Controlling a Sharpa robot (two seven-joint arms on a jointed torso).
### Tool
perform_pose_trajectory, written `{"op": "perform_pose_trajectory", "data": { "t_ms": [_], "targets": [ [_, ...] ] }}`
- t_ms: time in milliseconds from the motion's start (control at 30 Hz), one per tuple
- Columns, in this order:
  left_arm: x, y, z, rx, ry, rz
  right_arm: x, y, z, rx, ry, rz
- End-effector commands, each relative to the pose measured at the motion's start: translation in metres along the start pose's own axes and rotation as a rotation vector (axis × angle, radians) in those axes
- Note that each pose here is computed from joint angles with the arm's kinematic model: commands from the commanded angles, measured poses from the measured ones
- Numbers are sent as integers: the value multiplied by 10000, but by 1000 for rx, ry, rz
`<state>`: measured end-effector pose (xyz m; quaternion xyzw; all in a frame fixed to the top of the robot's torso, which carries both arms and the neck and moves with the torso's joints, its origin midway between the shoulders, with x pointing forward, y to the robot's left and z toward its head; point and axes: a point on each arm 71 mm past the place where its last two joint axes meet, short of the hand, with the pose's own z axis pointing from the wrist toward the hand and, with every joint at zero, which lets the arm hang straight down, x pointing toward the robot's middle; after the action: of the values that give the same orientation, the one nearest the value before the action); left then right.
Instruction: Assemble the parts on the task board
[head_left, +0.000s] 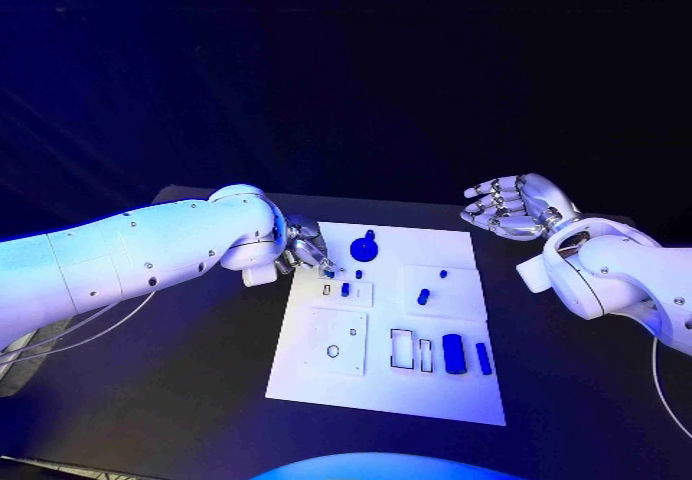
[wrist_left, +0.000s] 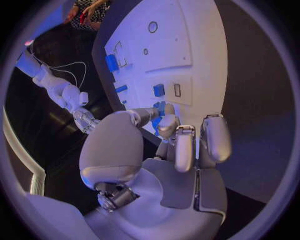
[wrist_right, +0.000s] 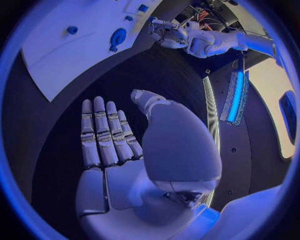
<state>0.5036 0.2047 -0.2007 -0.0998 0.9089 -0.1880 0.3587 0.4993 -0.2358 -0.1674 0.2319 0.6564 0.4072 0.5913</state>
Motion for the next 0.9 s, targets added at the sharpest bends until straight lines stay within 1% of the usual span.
{"op": "perform_pose_trajectory", "data": {
  "t_ms": [33, 233, 367, 900],
  "targets": [
    [46, -7, 12, -2, -28, 58, 15, 6, -4, -12, 12, 2],
    [150, 12, 46, -5, -17, 76, 24, 4, -9, -10, 14, 3],
    [191, 24, 55, -8, -8, 84, 28, 3, -11, -10, 16, 3],
    [228, 54, 68, -22, 2, 116, 33, -3, -16, -10, 21, 2]
  ]
}}
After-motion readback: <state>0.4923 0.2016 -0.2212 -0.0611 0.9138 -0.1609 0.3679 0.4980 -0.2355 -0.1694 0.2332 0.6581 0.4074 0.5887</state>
